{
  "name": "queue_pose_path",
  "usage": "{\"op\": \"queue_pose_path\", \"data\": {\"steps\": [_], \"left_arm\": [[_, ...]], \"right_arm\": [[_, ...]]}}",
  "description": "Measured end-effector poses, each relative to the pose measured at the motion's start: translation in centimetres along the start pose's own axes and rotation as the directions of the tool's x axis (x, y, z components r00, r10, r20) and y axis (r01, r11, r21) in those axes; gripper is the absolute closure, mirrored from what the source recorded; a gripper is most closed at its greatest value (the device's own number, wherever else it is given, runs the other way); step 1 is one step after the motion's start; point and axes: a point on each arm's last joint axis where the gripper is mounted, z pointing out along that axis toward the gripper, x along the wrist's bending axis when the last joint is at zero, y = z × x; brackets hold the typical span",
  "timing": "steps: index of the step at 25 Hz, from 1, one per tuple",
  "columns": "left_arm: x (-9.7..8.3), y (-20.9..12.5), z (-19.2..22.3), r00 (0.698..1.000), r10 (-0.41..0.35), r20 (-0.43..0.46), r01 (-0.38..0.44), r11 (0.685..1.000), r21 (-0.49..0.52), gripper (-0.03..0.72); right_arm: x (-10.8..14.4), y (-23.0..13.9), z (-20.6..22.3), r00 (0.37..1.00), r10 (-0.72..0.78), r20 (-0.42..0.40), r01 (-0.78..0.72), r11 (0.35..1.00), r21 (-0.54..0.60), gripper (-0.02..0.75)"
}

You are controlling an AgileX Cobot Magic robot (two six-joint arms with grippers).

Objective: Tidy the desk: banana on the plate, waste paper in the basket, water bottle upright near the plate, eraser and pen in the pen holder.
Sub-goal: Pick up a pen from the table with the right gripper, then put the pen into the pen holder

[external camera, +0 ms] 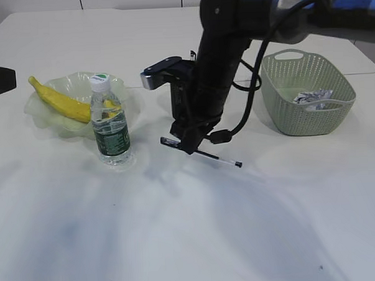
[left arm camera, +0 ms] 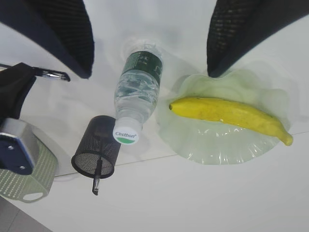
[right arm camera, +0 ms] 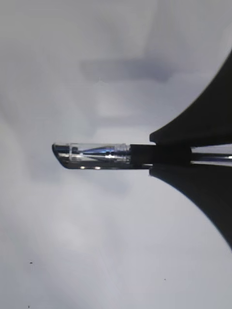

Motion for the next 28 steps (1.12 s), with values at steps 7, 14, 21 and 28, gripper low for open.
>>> {"op": "queue_pose_path", "data": {"steps": [7,14,21,28], "left_arm": [[0.0,0.0,0.0,1.0,0.0,0.0,0.0,1.0,0.0,0.176],[0.0,0.0,0.0,1.0,0.0,0.0,0.0,1.0,0.0,0.176],[0.0,0.0,0.0,1.0,0.0,0.0,0.0,1.0,0.0,0.176],[0.0,0.0,0.0,1.0,0.0,0.0,0.0,1.0,0.0,0.176]], "right_arm": [[-1.5,-3.9,-2.7,0.996,0.094,-0.007,-0.094,0.995,0.016,0.696],[-1.7,-6.2,-4.1,0.991,0.124,-0.05,-0.124,0.992,-0.001,0.696],[-2.5,-6.5,-4.5,0.99,0.111,-0.087,-0.115,0.992,-0.043,0.696],[-2.9,-5.7,-4.6,0.994,0.093,-0.06,-0.101,0.984,-0.146,0.696]]}}
